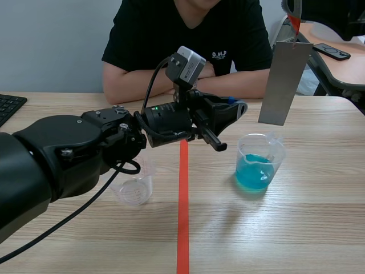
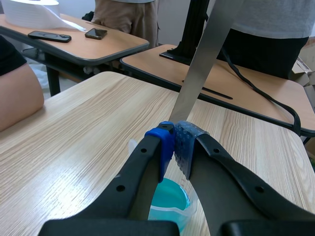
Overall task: Do the redox reaction experiment.
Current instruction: 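Point at the plate with the left hand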
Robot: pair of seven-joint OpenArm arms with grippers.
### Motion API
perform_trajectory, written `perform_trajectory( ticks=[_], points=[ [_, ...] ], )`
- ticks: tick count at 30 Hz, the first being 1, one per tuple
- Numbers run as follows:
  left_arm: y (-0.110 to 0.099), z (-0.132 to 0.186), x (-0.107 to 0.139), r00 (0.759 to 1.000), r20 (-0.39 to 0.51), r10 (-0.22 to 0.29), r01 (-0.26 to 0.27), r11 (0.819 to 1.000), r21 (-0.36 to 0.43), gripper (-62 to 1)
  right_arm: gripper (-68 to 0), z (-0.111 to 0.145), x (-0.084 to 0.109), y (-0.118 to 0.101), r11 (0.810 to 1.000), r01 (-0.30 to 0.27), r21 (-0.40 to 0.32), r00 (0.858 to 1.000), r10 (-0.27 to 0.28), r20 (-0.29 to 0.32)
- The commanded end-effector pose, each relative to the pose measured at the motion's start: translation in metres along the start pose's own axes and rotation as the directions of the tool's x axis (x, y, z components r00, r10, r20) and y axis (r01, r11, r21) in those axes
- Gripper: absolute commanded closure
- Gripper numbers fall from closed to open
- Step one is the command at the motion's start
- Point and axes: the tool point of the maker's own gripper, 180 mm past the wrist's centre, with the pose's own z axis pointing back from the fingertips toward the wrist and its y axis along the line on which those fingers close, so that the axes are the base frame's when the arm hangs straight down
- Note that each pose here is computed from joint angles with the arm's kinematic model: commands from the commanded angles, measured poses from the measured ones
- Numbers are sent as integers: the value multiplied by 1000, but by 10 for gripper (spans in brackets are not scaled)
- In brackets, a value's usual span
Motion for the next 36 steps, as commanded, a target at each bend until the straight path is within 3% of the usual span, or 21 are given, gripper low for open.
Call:
perform_trajectory(
  ticks=[1,36],
  points=[
    [-4,-11,23,998,58,-15,17,1000,-26,-27,-15,1,10,-1,1000,-13,5,999,13,33],
    [0,-7,21,999,48,-20,21,1000,-18,-27,-15,1,10,-1,1000,-13,5,999,13,33]
  ],
)
